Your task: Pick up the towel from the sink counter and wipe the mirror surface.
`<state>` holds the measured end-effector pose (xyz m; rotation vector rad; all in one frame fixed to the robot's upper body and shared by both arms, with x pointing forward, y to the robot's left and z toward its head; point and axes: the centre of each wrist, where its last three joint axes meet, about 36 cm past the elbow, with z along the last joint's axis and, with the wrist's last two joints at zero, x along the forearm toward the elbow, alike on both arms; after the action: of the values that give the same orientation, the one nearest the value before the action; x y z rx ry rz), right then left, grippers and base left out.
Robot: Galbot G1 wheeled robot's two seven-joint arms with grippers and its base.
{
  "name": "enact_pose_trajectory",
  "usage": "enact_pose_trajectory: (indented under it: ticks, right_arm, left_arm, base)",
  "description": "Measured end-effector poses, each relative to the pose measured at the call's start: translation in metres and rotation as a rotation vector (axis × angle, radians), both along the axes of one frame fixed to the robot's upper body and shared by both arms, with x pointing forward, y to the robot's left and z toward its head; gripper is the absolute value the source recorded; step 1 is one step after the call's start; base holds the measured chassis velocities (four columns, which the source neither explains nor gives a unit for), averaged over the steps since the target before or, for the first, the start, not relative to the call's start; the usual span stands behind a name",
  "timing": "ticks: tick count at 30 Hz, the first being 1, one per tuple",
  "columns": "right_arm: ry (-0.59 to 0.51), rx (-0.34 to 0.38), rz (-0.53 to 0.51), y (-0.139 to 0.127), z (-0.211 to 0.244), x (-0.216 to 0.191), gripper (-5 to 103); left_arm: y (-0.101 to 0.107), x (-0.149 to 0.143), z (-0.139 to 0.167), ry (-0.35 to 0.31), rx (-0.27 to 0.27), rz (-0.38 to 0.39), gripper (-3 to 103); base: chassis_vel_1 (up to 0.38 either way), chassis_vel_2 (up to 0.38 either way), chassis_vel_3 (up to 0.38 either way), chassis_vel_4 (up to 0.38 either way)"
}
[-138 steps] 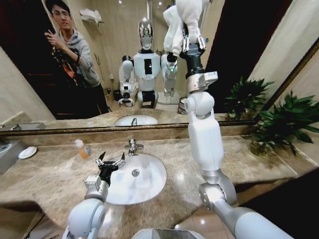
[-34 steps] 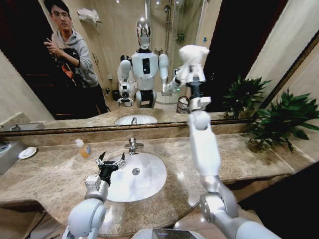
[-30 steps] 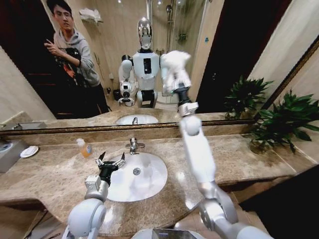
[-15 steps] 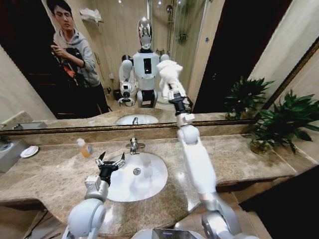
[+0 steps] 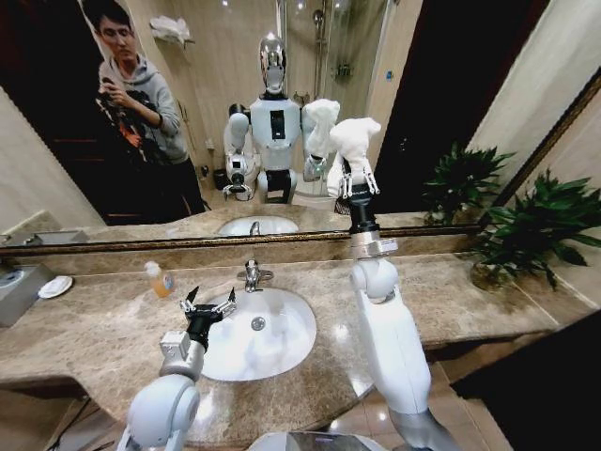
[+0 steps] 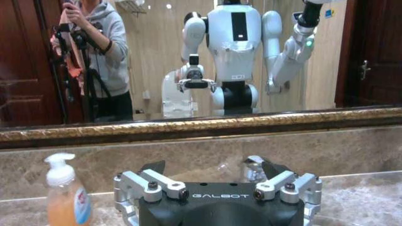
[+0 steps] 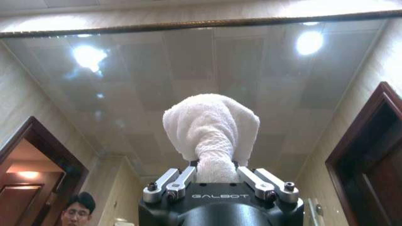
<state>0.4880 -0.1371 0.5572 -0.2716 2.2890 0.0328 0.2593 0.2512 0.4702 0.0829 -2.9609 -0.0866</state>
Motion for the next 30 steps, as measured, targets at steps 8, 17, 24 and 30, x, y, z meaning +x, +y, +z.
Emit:
enact_pose_trajectory:
  ticks: [8, 17, 24, 30]
  right_arm:
    - [-0.024, 0.006, 0.008, 0.005, 0.012, 0.001, 19]
    - [-0.052, 0.009, 0.019, 0.011, 0.023, 0.003, 19]
    - [-0.145, 0.019, 0.042, 0.016, 0.067, -0.004, 19]
    - [-0.221, 0.018, 0.063, 0.02, 0.124, -0.001, 19]
  left_arm:
    - [0.0, 0.0, 0.0, 0.0, 0.0, 0.0, 100]
    - [0.0, 0.0, 0.0, 0.0, 0.0, 0.0, 100]
    - [0.0, 0.0, 0.0, 0.0, 0.0, 0.0, 100]
    - [0.0, 0.0, 0.0, 0.0, 0.0, 0.0, 100]
  base:
    - [0.171, 0.161, -0.153, -0.19]
    - [0.266, 0.25, -0.257, -0.26]
    - [0.232, 0.225, -0.225, -0.221]
    - [0.08, 0.063, -0.047, -0.088]
